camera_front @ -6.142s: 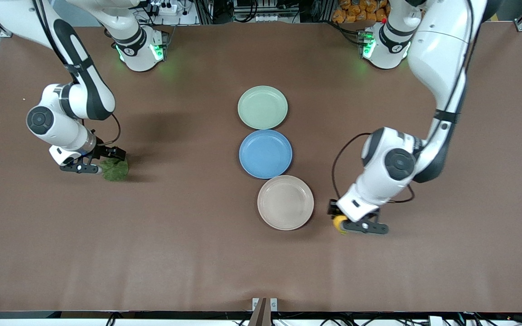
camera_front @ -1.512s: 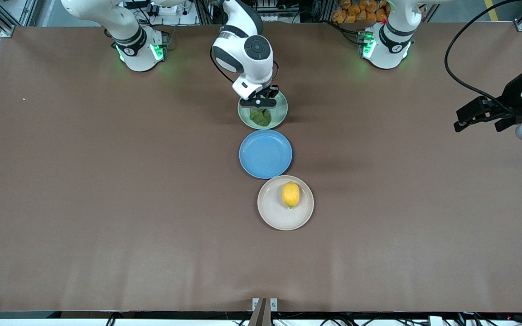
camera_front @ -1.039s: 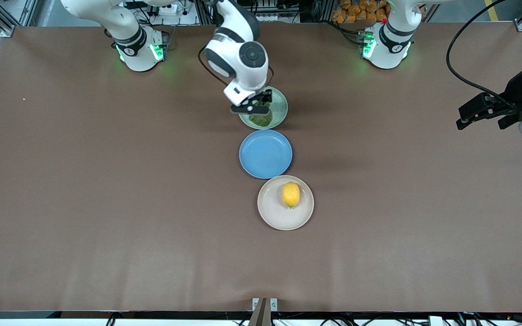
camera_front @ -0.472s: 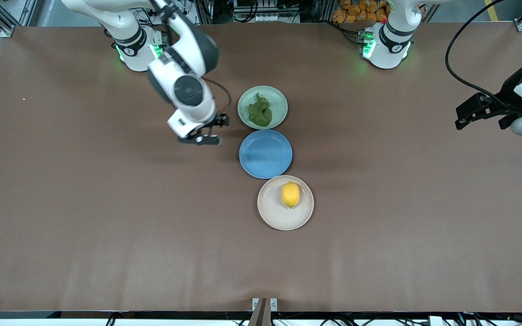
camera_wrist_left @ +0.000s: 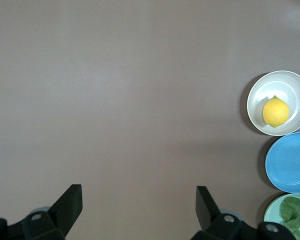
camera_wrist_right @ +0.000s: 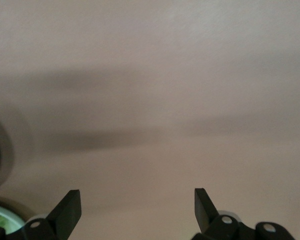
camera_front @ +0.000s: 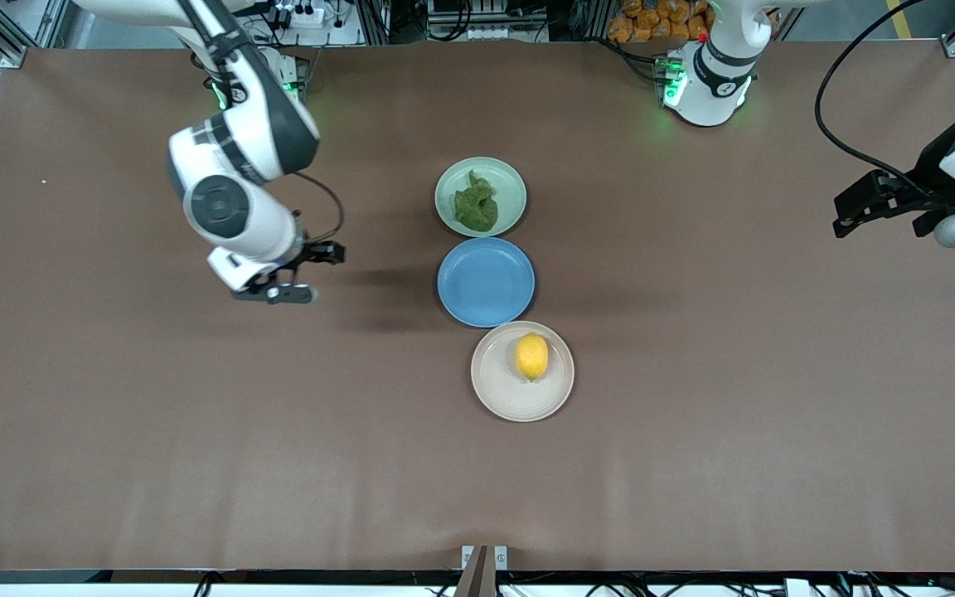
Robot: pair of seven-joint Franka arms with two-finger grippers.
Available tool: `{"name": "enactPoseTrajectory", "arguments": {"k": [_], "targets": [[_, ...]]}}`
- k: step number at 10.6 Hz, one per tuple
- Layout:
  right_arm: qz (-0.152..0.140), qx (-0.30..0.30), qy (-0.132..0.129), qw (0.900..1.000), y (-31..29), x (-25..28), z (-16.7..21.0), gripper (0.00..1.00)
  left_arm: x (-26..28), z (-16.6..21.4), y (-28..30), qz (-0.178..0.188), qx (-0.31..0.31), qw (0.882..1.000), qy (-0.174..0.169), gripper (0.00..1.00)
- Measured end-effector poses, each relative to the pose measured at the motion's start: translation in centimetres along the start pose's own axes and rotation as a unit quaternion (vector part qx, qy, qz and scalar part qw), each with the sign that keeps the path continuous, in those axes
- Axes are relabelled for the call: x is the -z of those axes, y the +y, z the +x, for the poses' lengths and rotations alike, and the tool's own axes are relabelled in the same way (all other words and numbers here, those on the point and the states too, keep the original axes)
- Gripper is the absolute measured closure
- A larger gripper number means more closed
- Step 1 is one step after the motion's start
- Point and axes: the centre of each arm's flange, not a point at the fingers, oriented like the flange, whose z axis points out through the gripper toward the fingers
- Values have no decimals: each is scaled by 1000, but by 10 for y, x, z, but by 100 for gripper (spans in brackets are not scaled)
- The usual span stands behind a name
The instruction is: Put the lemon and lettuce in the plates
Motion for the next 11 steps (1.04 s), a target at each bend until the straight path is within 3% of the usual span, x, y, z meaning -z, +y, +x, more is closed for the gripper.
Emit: {"name": "enactPoseTrajectory", "arguments": {"k": [3,5,9,11], "targets": [[6,15,25,1000,81,27,24,0,0,0,0,0,-3,1000,0,0],[11,-10,45,999,128,48,34,0,0,0,-1,0,-3,1000,0,0],[17,-28,84,996,154,88,43,0,0,0,0,0,-4,1000,0,0],[16,-33,91,995,163,113,40,0,0,0,0,0,-4,1000,0,0]]}}
